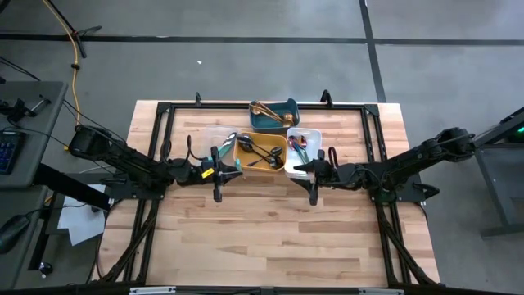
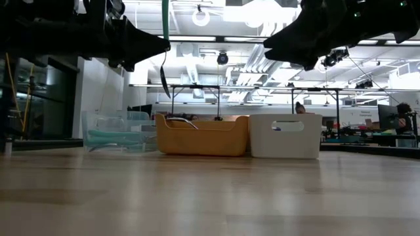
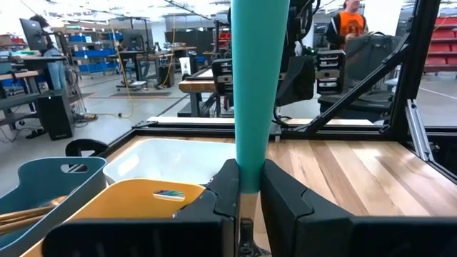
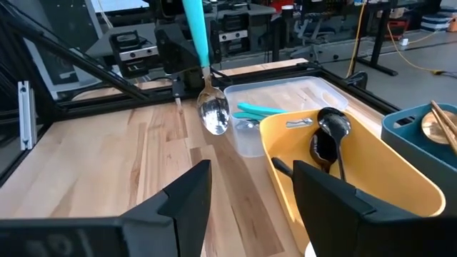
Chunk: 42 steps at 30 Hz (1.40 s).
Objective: Sort silverware by color (type)
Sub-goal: Put the turquoise blue spoon into the transparent bin
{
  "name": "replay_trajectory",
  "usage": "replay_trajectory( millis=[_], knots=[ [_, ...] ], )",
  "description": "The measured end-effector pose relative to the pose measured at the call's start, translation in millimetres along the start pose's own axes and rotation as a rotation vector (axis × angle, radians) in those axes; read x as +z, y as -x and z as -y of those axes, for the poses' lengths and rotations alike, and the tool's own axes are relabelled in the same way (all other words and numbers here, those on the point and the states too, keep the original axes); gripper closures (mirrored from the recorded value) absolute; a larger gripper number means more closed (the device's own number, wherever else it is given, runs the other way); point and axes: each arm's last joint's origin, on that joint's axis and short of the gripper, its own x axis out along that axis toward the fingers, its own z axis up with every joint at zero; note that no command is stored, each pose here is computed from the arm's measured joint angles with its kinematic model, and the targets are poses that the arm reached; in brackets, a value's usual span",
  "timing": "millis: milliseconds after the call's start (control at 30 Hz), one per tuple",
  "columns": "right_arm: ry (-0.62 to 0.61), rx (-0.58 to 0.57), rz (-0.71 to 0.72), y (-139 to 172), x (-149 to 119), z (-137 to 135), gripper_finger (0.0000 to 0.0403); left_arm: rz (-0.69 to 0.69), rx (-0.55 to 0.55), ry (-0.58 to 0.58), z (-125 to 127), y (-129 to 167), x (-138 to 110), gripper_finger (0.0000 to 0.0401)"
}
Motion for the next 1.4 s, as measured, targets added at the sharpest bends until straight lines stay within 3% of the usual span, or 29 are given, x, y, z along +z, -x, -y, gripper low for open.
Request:
replay_trajectory(
  millis=[1400],
  knots=[
    [0.017,0.016,-0.006,0.0,-0.4,-0.4,0.0213,0.000,0.002,-0.024,-0.1,0.0,0.0,0.0376]
  ],
)
